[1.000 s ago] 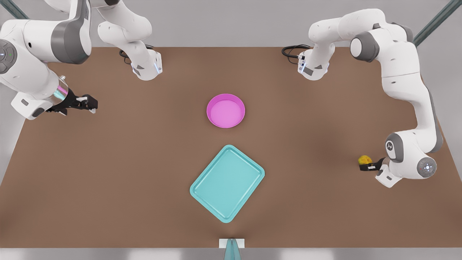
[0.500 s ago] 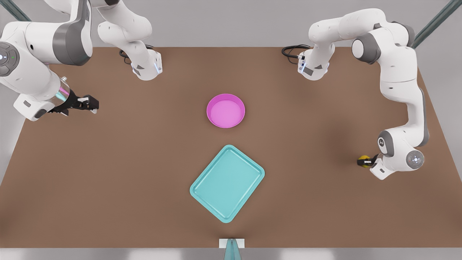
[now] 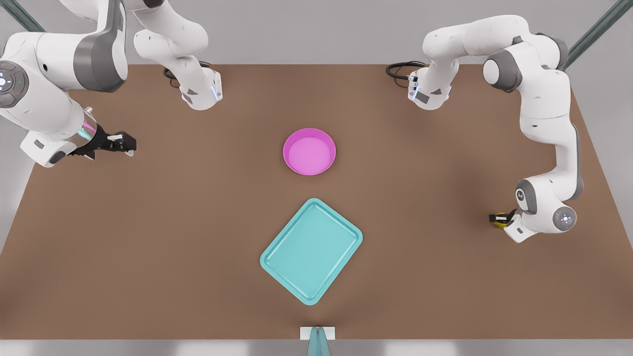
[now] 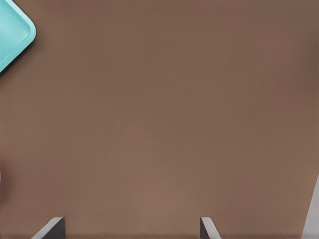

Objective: Place the orange on the plate with the left arm and the plate on the tray with the right arm

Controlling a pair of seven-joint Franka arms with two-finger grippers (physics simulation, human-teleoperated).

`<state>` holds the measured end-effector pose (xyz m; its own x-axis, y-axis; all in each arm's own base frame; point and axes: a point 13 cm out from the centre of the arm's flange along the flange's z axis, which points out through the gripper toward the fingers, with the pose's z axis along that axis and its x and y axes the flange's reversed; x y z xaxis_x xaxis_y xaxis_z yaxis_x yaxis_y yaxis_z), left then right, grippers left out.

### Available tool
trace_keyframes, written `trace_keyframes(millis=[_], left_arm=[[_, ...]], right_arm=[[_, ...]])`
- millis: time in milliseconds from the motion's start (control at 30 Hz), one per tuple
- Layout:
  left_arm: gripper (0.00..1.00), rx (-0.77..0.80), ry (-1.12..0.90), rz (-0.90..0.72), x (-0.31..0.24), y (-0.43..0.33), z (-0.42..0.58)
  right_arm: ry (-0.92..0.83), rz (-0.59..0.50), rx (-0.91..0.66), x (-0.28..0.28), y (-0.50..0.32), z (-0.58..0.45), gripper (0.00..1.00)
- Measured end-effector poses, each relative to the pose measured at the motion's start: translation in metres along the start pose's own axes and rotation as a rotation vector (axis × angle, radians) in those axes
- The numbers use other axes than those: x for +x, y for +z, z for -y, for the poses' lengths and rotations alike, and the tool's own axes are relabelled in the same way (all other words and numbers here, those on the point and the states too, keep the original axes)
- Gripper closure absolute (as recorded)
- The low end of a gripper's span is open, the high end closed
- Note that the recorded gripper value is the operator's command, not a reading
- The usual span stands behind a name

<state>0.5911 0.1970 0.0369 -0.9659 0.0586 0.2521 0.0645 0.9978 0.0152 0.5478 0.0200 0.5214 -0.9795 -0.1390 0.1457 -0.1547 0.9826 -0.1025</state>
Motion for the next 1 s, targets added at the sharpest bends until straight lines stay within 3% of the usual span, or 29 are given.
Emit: trace_keyframes(millis=[300, 500, 600, 700, 833, 1000], left_arm=[[0.28, -0.009, 0.027, 0.039, -0.009, -0.023, 0.008], [0.28, -0.071, 0.345, 0.132, -0.019, -0.151, 0.278], [0.28, -0.099, 0.567, 0.158, 0.029, -0.187, 0.487], [0.28, -0.077, 0.643, 0.137, 0.094, -0.182, 0.625], [0.27, -0.033, 0.590, 0.097, 0.145, -0.164, 0.715], [0.27, -0.045, 0.484, -0.032, 0.200, -0.116, 0.749]], right_arm=[[-0.001, -0.001, 0.000, 0.000, 0.000, 0.000, 0.00], [-0.002, -0.002, 0.000, 0.000, 0.001, 0.000, 0.00], [-0.002, -0.001, -0.001, 0.000, 0.000, 0.000, 0.00], [-0.002, -0.003, -0.001, 0.000, 0.001, 0.000, 0.00], [-0.002, -0.006, -0.002, 0.001, 0.003, 0.000, 0.00], [-0.002, -0.010, -0.002, 0.001, 0.004, 0.000, 0.00]])
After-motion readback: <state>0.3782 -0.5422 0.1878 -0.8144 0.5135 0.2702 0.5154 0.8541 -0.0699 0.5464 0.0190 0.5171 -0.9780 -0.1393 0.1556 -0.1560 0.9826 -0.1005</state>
